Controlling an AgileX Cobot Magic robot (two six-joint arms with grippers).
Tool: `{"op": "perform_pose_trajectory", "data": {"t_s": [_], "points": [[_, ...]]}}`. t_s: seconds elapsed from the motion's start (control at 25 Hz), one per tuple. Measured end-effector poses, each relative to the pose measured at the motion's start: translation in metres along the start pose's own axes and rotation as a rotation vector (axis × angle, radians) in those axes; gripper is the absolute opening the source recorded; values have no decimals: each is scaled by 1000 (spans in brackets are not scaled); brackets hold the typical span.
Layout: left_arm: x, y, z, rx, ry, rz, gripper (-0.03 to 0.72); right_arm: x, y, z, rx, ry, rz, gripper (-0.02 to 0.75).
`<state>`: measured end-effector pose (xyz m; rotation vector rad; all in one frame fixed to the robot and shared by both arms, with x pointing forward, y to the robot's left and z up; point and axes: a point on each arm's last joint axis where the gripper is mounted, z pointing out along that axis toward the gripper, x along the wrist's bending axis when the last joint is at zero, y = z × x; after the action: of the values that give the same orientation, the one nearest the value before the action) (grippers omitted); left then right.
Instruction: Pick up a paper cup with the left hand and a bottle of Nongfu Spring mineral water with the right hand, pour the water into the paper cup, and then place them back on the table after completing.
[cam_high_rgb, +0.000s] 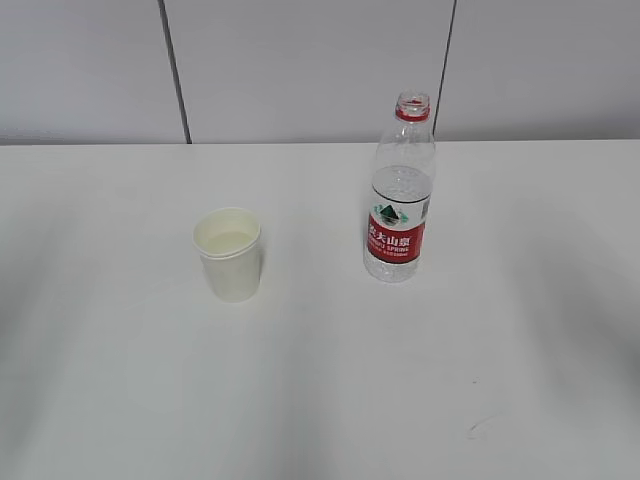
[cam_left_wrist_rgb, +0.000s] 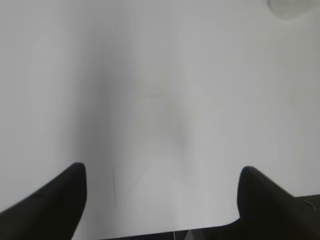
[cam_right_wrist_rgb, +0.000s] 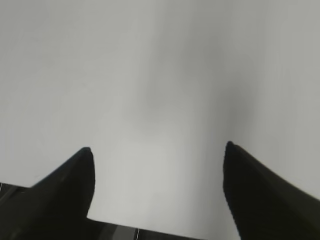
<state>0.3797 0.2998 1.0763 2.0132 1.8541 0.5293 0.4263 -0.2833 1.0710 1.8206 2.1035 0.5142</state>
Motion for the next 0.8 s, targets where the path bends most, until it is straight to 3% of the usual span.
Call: {"op": "perform_pose_trajectory", "data": {"t_s": [0.32, 0.6, 0.8], "points": [[-5, -54, -39, -115, -8, -7, 562, 6, -68, -23, -51, -1, -4, 589], [-8, -89, -43, -118, -8, -9, 562, 8, -95, -42, -97, -7, -5, 589], [-11, -111, -42, -183, -22, -14, 554, 10, -113, -53, -169, -15, -1, 589]]}}
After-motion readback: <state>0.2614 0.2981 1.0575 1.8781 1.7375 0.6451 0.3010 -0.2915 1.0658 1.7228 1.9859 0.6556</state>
